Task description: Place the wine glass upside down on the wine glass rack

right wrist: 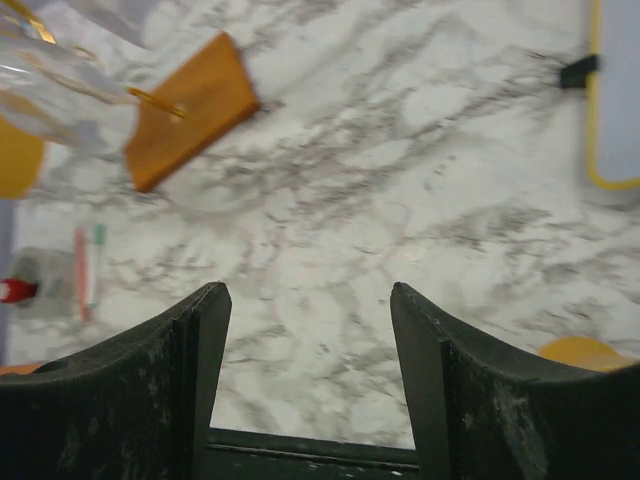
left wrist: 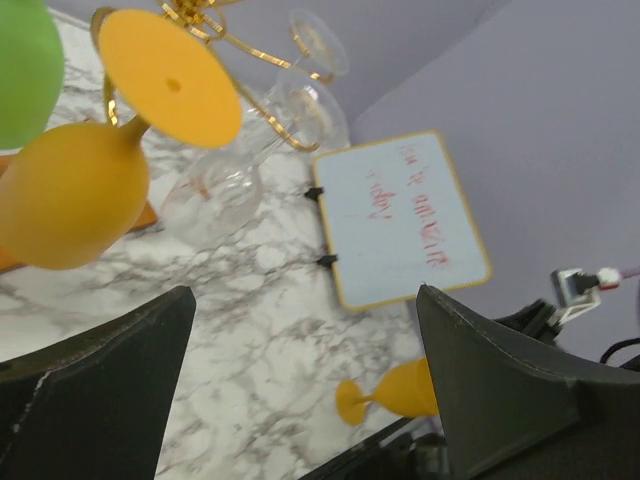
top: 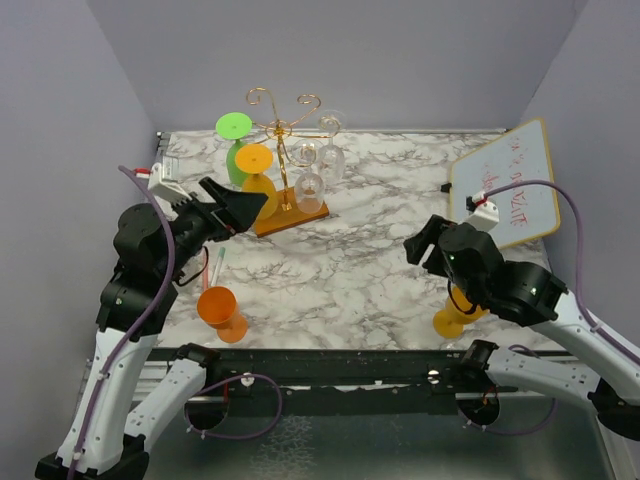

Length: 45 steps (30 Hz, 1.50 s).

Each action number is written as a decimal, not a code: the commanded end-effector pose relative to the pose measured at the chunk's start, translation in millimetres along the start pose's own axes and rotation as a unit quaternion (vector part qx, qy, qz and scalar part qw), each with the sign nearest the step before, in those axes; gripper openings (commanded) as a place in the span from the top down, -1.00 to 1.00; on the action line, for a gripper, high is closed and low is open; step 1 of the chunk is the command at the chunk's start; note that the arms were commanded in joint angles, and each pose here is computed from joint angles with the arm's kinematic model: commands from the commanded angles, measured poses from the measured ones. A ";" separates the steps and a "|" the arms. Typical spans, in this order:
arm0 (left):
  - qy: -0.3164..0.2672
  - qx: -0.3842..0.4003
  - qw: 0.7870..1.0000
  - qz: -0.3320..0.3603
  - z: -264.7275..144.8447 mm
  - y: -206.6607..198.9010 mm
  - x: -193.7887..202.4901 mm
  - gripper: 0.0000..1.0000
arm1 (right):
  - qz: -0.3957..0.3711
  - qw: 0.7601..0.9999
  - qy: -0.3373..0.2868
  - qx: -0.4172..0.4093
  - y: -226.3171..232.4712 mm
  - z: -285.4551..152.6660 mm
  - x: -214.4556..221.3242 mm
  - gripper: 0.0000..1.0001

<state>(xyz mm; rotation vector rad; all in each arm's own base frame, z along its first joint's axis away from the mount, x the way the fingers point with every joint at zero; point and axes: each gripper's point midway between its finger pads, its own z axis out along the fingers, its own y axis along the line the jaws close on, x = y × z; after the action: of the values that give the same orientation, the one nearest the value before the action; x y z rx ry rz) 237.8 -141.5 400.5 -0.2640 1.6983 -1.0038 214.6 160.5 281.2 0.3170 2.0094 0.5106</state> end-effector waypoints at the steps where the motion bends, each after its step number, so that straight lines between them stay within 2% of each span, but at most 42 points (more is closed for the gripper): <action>1: 0.076 -0.052 0.991 0.093 -13.2 49.3 44.5 -0.88 | -0.107 0.980 0.044 0.161 -78.9 -18.0 16.8 -0.42; 4: 0.094 -0.060 0.987 0.114 -19.1 61.1 56.1 -0.97 | -0.122 0.972 0.078 0.188 -89.9 -26.9 25.1 -0.43; 12: 0.087 -0.084 0.983 0.138 -26.3 76.9 58.8 -0.98 | -0.176 0.940 0.158 0.245 -124.5 -44.5 53.6 -0.40; 19: 0.068 -0.094 0.983 0.143 -28.4 84.7 57.0 -0.98 | -0.164 0.934 0.192 0.252 -133.3 -46.7 75.8 -0.23; 24: 0.077 -0.094 0.984 0.134 -26.6 87.9 63.7 -0.98 | -0.143 0.943 0.195 0.230 -123.3 -30.3 91.0 0.14; 27: 0.086 -0.062 0.985 0.134 -26.9 77.1 68.0 -0.98 | -0.133 0.949 0.177 0.223 -116.8 -19.9 89.9 0.40; 30: 0.089 -0.037 0.986 0.138 -29.7 67.4 69.5 -0.98 | -0.128 0.956 0.158 0.213 -108.6 -11.4 84.9 0.79; 31: 0.090 -0.032 0.986 0.140 -31.0 65.2 69.6 -0.98 | -0.125 0.959 0.151 0.205 -103.7 -8.4 82.2 0.93; 32: 0.090 -0.027 0.986 0.140 -31.9 63.5 70.0 -0.98 | -0.121 0.963 0.144 0.195 -98.6 -5.8 79.8 0.98; 35: 0.099 -0.018 0.986 0.130 -31.6 60.1 73.9 -0.98 | -0.100 0.978 0.119 0.139 -71.9 5.5 71.0 0.98; 39: 0.129 -0.014 0.987 0.096 -26.2 63.3 88.4 -0.98 | -0.050 0.995 0.081 0.018 -19.8 15.3 57.0 0.98; 45: 0.172 -0.038 0.984 0.010 -18.4 82.7 120.0 -0.98 | 0.028 0.989 0.034 -0.139 42.1 22.1 47.3 0.98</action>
<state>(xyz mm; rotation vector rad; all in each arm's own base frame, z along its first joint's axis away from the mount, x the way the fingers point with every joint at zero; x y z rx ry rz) 203.1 -144.6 282.1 -0.0265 1.9651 -0.8975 200.2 176.0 215.4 0.2202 2.1615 0.5197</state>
